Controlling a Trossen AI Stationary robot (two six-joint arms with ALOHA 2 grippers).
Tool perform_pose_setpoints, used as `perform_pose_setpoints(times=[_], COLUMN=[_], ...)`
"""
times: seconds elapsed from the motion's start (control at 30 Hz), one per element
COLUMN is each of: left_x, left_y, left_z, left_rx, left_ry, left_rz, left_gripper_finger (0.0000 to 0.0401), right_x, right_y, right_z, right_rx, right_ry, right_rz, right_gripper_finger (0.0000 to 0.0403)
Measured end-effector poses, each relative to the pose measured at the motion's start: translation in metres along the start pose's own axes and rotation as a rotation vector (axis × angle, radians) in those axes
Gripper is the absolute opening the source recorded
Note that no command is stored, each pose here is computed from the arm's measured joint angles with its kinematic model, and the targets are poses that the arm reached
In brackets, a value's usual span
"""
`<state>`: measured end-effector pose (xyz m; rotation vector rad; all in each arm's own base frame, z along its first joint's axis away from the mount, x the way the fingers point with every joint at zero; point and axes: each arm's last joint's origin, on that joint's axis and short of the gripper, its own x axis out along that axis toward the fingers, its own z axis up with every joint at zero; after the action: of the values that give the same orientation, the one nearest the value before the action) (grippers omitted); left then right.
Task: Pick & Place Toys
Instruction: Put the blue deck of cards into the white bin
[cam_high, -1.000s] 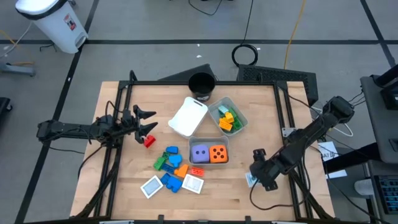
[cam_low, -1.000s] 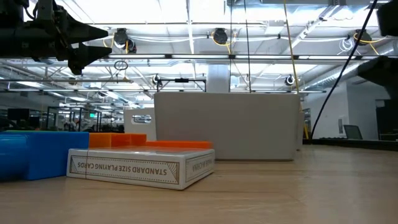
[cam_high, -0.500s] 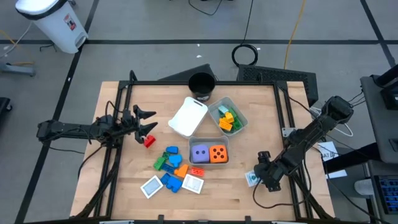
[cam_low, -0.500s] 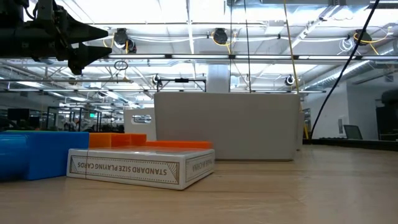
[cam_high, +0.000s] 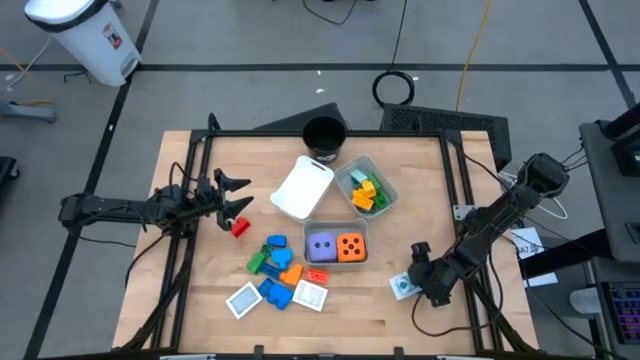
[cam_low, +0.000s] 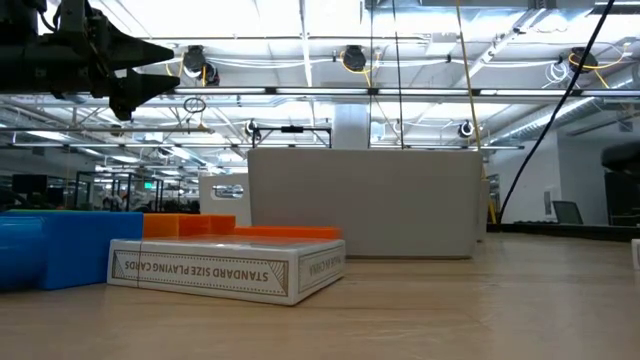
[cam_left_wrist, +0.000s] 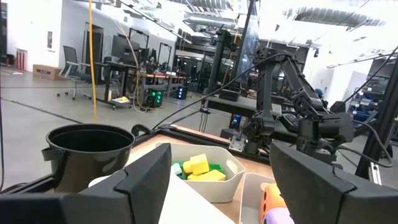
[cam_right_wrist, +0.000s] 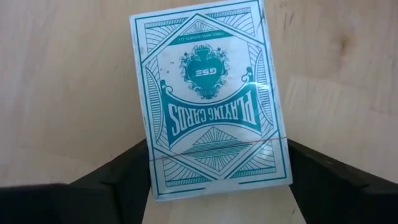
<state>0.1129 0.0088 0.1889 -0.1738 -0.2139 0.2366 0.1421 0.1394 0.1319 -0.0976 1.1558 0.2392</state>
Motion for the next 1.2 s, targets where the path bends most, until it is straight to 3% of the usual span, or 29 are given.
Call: perform_pose_setpoints(times=[0.33, 0.53, 0.77, 1.0, 1.2], left_x=[0.000, 0.000, 0.000, 0.000, 0.000], left_y=[0.000, 0.000, 0.000, 0.000, -0.001], left_z=[0.000, 0.000, 0.000, 0.000, 0.004], left_rx=[0.000, 0.000, 0.000, -0.003, -0.005], left_ry=[0.000, 0.000, 0.000, -0.003, -0.040], left_rz=[0.000, 0.000, 0.000, -0.001, -0.006], left_gripper_finger=[0.0278, 0.0278, 0.0278, 0.0278, 0.0278], right_x=[-0.003, -0.020, -0.048, -0.070, -0.076], right_y=[0.000, 0.003, 0.006, 0.000, -0.023], right_z=[0.006, 0.017, 0.034, 0.057, 0.077], right_rx=[-0.034, -0.037, -0.096, -0.154, -0.217], right_ry=[-0.087, -0.176, -0.422, -0.742, -0.835], right_rz=[-0.043, 0.015, 0.080, -0.154, -0.467], right_gripper_finger=[0.0279, 0.0277, 0.0277, 0.0279, 0.0278])
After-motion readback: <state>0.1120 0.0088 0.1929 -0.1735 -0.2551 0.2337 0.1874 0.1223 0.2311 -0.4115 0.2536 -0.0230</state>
